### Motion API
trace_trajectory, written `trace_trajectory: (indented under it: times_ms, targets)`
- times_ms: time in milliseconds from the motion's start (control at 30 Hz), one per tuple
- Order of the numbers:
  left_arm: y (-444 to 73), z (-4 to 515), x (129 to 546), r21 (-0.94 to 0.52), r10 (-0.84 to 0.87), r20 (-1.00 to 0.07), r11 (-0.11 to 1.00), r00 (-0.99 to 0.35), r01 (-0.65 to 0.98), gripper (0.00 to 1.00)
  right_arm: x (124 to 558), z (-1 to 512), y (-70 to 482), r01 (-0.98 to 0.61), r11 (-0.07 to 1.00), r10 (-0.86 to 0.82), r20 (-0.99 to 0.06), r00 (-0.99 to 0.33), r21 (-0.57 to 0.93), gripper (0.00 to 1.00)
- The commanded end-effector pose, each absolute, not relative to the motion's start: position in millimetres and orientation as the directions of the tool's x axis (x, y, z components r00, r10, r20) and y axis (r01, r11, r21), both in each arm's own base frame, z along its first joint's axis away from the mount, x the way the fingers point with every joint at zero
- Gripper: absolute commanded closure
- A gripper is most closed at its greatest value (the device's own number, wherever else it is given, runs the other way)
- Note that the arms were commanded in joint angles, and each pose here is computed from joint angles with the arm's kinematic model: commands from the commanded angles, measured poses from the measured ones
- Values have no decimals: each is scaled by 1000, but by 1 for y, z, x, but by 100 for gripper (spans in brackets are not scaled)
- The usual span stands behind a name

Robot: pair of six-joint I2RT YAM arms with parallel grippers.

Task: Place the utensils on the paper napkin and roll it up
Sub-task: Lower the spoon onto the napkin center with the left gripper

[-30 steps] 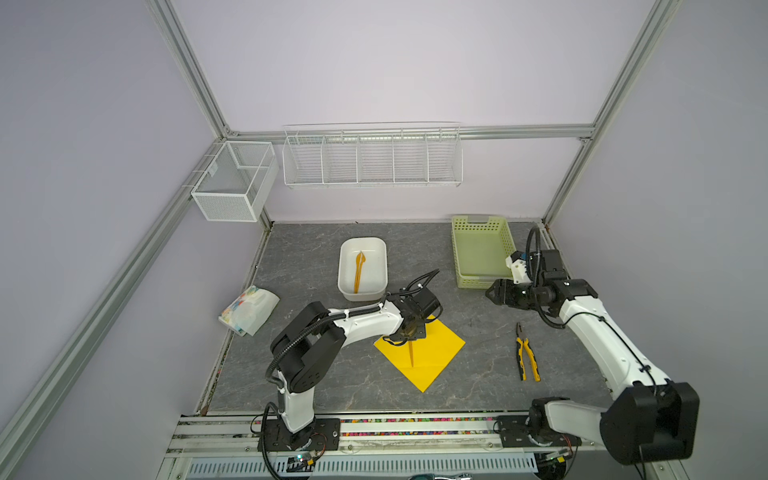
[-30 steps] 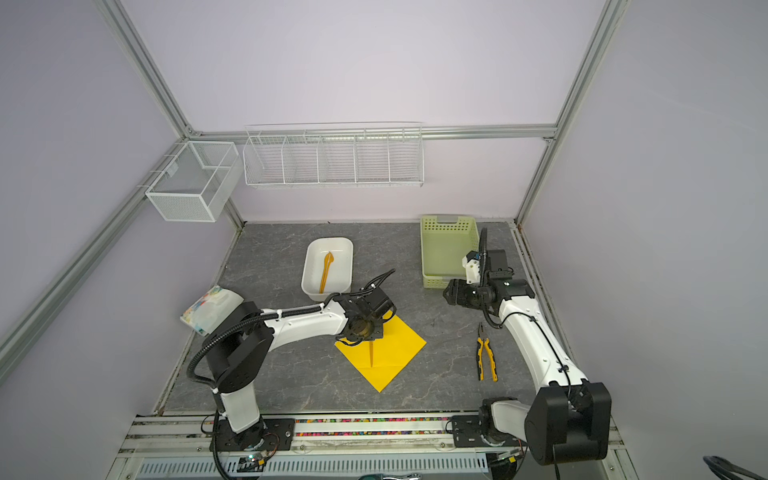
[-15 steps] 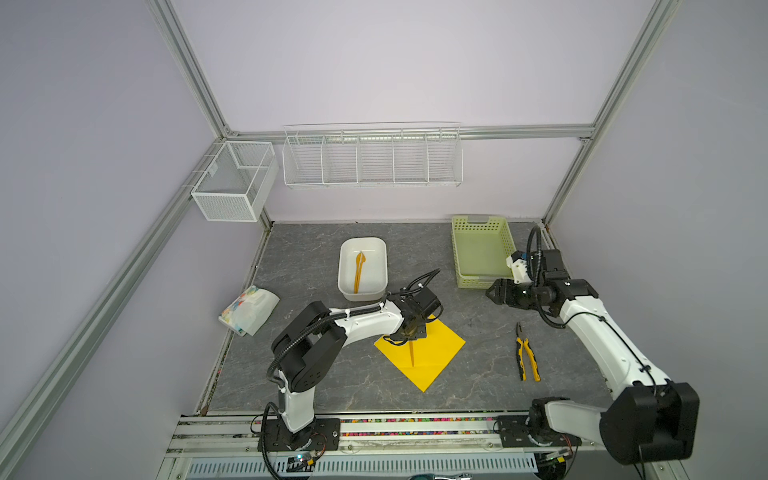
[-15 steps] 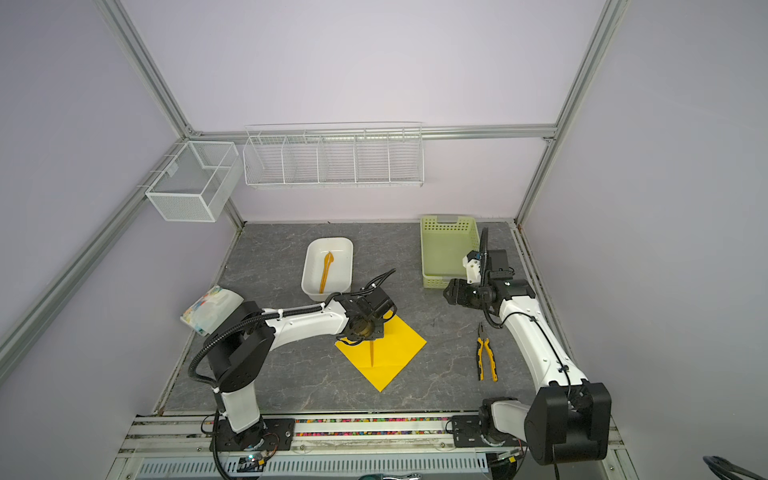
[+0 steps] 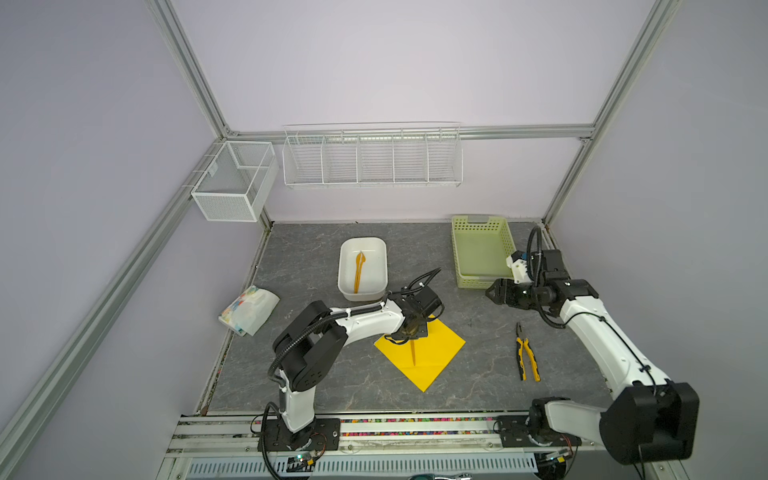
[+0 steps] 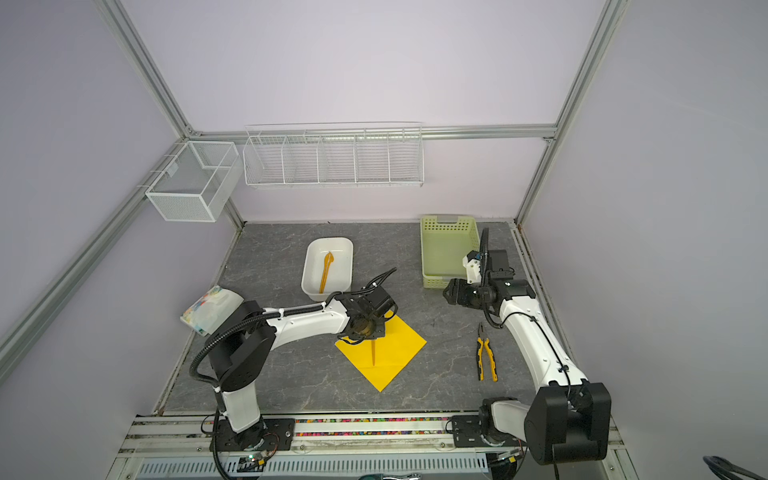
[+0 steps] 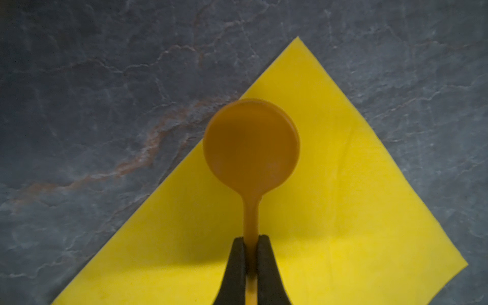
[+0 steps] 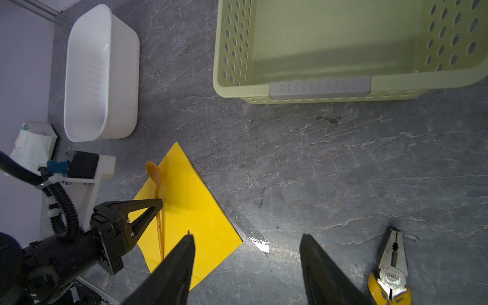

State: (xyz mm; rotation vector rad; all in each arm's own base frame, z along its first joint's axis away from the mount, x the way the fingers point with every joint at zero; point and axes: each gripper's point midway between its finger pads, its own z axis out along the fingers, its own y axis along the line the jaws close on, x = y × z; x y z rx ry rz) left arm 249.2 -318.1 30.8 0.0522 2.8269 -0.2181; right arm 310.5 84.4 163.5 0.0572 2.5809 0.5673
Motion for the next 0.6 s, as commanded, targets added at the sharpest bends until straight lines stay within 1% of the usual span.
trace_trajectory:
  times_ms: [0, 267, 567]
  targets:
    - [-325, 29, 252, -141, 12, -304, 988, -953, 58, 97, 308, 168, 85, -75, 905, 147, -473, -869, 418, 33]
    - [-325, 25, 252, -137, 14, -295, 989, -955, 56, 96, 308, 168, 84, -73, 905, 150, -474, -867, 419, 33]
    - [-325, 25, 252, -139, 5, -298, 989, -955, 48, 90, 307, 168, 84, -72, 904, 151, -473, -868, 420, 33]
